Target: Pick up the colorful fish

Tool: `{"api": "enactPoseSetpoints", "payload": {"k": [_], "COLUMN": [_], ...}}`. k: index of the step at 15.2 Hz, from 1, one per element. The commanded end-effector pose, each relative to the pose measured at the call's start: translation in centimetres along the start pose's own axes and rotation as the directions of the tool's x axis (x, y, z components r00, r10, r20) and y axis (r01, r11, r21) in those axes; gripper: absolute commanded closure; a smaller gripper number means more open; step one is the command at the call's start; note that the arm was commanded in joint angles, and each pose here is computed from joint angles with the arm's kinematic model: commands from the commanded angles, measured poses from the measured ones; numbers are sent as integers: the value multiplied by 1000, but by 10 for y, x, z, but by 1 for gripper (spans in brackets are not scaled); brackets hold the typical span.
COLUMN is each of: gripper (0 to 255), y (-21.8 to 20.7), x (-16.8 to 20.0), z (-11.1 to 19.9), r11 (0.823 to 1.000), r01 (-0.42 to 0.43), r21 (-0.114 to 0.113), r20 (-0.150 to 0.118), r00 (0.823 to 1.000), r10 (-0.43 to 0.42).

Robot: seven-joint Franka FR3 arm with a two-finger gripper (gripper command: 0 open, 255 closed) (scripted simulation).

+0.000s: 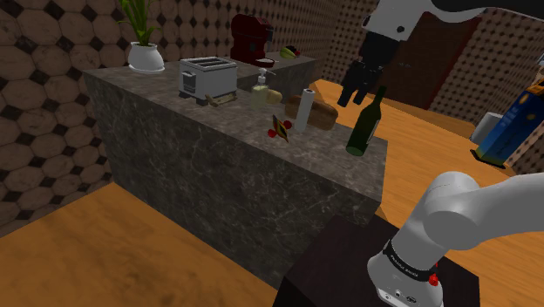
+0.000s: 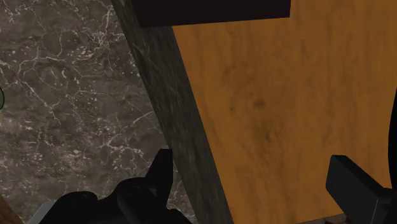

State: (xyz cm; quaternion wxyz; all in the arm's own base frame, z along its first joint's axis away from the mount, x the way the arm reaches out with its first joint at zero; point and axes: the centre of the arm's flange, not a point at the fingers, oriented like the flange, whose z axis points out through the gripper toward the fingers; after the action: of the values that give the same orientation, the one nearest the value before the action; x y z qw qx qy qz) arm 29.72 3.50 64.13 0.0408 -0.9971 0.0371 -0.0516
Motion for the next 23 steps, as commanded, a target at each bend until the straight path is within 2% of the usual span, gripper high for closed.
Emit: {"api": "enactPoseSetpoints", "payload": {"k": [1, 12, 23], "gripper": [0, 0, 0], "y": [0, 92, 187], "x": [0, 115, 221], "z": [0, 58, 129], "r11": [1000, 996, 983], "r01": [0, -61, -125], "r21": [0, 71, 137], "r20": [0, 61, 126], "r00": [1000, 997, 986], "r10": [0, 56, 108]}}
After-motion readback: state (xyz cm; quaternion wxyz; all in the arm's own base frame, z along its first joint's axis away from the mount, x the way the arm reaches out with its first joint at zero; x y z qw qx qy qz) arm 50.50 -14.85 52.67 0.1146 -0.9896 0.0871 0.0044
